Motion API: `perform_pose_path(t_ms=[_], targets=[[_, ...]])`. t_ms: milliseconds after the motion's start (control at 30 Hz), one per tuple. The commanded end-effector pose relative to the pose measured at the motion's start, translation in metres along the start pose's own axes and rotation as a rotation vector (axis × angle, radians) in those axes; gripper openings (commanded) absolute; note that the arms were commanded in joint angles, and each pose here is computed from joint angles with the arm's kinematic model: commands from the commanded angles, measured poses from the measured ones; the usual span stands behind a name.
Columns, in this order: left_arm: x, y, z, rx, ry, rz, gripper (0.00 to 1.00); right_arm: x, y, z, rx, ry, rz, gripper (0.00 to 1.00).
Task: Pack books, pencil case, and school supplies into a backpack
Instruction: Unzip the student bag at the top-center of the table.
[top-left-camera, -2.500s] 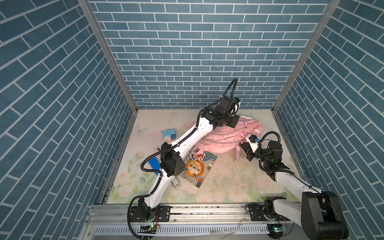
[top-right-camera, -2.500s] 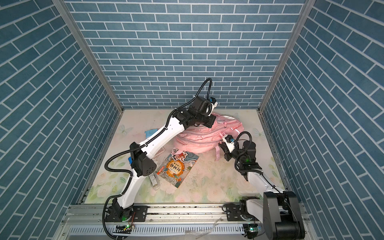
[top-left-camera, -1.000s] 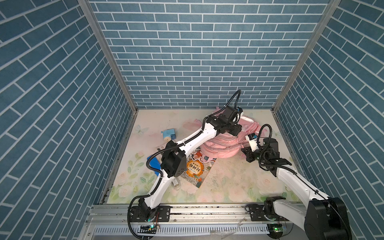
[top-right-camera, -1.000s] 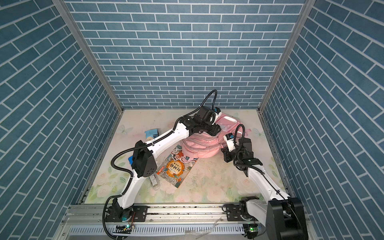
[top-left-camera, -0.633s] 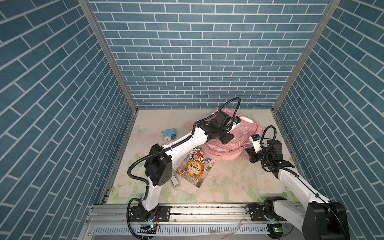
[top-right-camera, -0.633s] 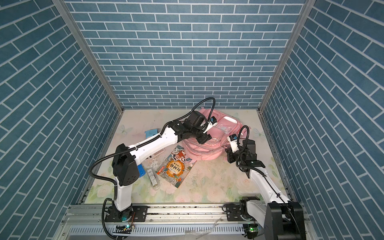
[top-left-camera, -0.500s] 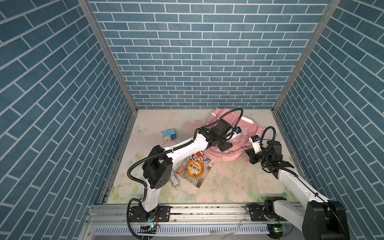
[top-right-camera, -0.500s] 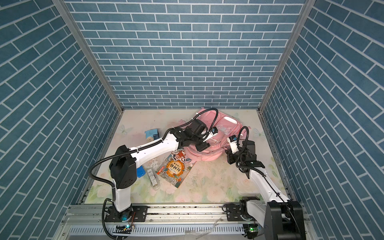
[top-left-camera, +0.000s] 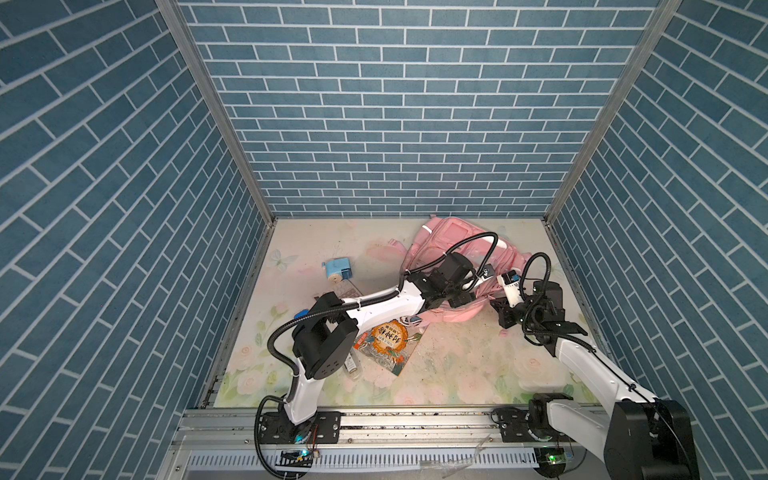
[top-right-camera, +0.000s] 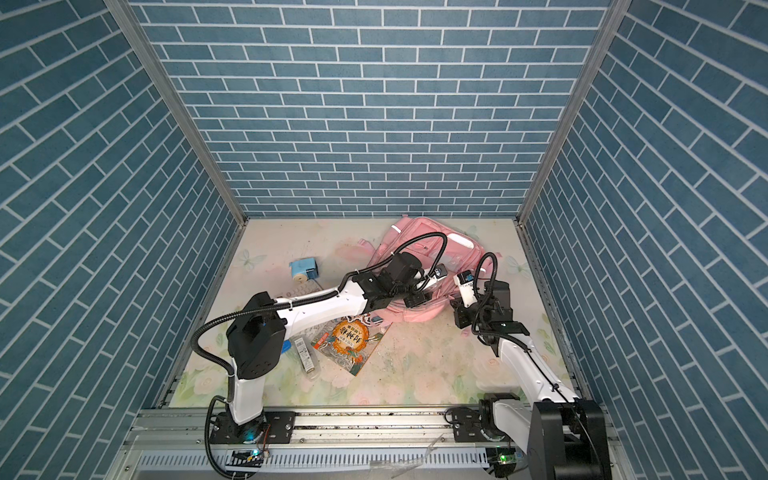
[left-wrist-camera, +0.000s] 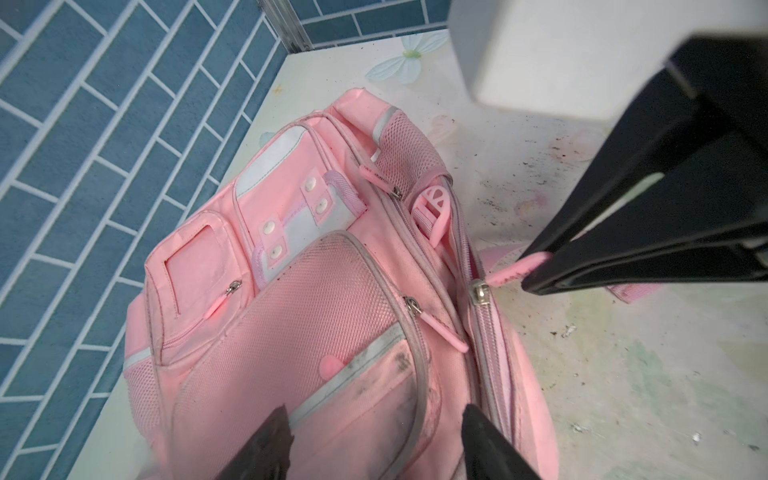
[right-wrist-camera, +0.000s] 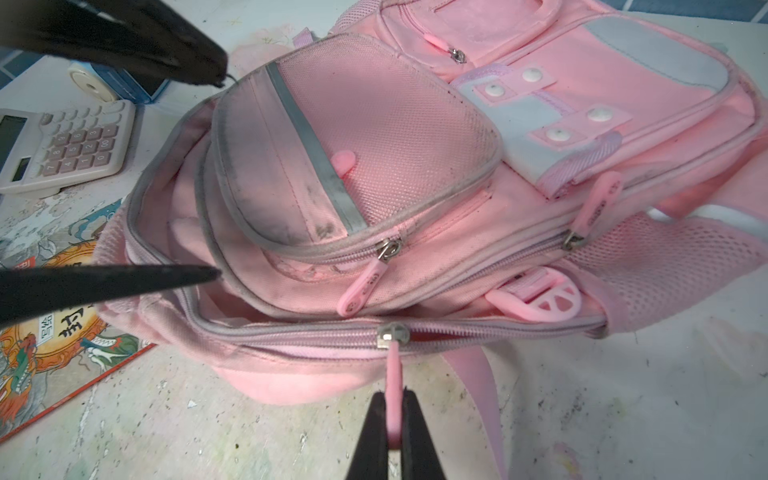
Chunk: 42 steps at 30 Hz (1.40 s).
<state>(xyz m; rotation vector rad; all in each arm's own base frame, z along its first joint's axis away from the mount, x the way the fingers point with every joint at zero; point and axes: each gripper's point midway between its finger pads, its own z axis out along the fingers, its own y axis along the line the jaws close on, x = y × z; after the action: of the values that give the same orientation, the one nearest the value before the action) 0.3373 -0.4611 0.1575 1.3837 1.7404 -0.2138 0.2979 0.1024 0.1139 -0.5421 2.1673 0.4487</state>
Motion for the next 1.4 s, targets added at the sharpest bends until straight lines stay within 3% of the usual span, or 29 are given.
perform_pose_path(t_ms=[0,300,667,800,933,1167,1233,1267,1367], targets=[[0.022,-0.011,0.021,0.013,0.059,0.073,0.67,-0.007,0.003,0.0,-0.022,-0.027,-0.047,0.0],[0.044,-0.012,0.046,-0.022,0.131,0.111,0.69,-0.004,0.011,0.003,-0.079,-0.012,-0.044,0.0],[0.039,0.007,0.045,-0.146,0.105,0.1,0.69,0.001,0.01,0.004,-0.075,0.003,-0.039,0.0],[0.039,0.002,0.05,-0.118,0.096,0.115,0.69,0.003,0.011,0.005,-0.077,0.008,-0.036,0.0],[0.056,-0.008,0.062,-0.09,0.154,0.157,0.69,0.001,0.01,0.005,-0.077,0.008,-0.041,0.0],[0.074,-0.007,0.075,-0.123,0.201,0.176,0.68,0.003,0.011,0.006,-0.087,0.011,-0.032,0.0],[0.066,-0.004,0.073,-0.136,0.175,0.164,0.61,0.004,0.011,0.007,-0.088,0.015,-0.03,0.0],[0.06,-0.001,0.072,-0.142,0.158,0.153,0.52,0.005,0.011,0.008,-0.087,0.016,-0.029,0.0],[0.041,0.007,0.06,-0.168,0.103,0.137,0.11,0.005,0.01,0.008,-0.082,0.015,-0.03,0.0]])
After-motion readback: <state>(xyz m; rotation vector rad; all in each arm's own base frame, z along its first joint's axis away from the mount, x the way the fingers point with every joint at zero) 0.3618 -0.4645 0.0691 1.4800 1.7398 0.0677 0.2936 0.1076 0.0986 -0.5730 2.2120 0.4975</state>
